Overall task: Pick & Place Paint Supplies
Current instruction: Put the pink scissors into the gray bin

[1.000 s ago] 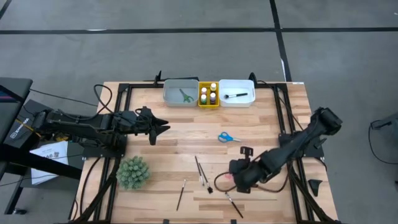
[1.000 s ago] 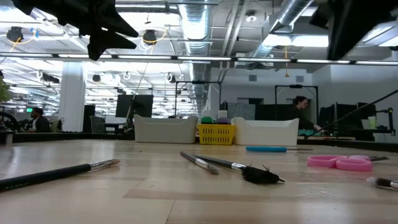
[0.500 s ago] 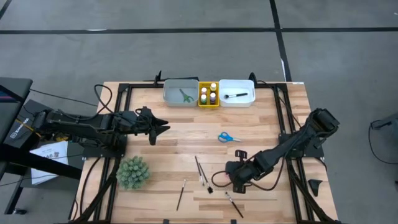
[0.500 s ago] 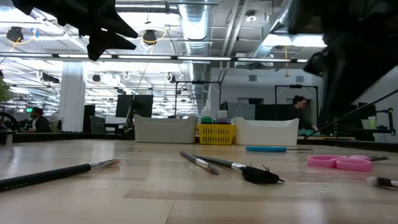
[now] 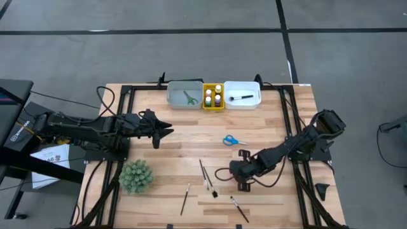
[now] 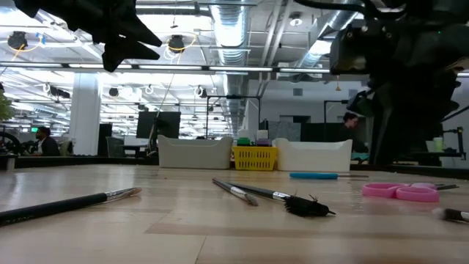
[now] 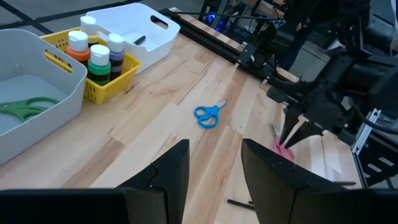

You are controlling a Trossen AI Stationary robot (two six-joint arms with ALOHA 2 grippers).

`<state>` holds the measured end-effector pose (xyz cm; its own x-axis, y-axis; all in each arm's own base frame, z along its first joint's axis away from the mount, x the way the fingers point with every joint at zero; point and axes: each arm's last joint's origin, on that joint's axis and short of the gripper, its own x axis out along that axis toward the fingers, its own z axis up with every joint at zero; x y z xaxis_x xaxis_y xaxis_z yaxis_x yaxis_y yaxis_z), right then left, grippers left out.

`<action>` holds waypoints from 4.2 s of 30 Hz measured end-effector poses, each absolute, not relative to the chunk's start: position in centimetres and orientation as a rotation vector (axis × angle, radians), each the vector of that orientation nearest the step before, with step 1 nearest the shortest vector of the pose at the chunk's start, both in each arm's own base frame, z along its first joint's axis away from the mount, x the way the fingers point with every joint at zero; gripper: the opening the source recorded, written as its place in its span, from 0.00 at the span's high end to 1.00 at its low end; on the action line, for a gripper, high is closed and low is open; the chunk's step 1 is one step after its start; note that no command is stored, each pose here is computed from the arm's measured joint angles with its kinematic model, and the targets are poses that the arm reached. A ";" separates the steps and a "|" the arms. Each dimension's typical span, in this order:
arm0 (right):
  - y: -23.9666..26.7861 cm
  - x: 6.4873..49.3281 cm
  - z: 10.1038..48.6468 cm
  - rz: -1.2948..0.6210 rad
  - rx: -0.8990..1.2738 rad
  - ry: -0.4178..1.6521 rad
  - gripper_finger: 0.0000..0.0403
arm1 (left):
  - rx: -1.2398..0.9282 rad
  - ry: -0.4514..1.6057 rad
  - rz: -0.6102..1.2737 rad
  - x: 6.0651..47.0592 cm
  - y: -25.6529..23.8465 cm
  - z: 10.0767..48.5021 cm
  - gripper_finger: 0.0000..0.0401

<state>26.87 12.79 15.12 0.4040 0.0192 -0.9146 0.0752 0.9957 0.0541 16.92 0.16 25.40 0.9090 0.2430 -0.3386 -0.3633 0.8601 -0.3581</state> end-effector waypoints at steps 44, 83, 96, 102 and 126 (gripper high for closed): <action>10.8 26.2 12.8 -0.007 0.209 1.188 0.74 | -0.412 0.294 0.305 16.9 0.1 25.4 0.65; 10.0 26.4 15.0 -0.007 0.228 1.217 1.00 | -0.416 0.294 0.297 16.9 0.1 25.4 0.65; 5.6 26.7 18.4 -0.082 0.301 1.083 1.00 | -0.411 0.297 0.300 16.9 0.1 25.4 0.65; 3.3 27.1 19.7 -0.110 0.348 0.992 1.00 | -0.411 0.297 0.300 16.9 0.1 25.4 0.65; -3.0 37.4 28.4 -0.369 -0.114 0.822 1.00 | -0.585 0.181 0.271 20.6 -0.1 24.9 0.65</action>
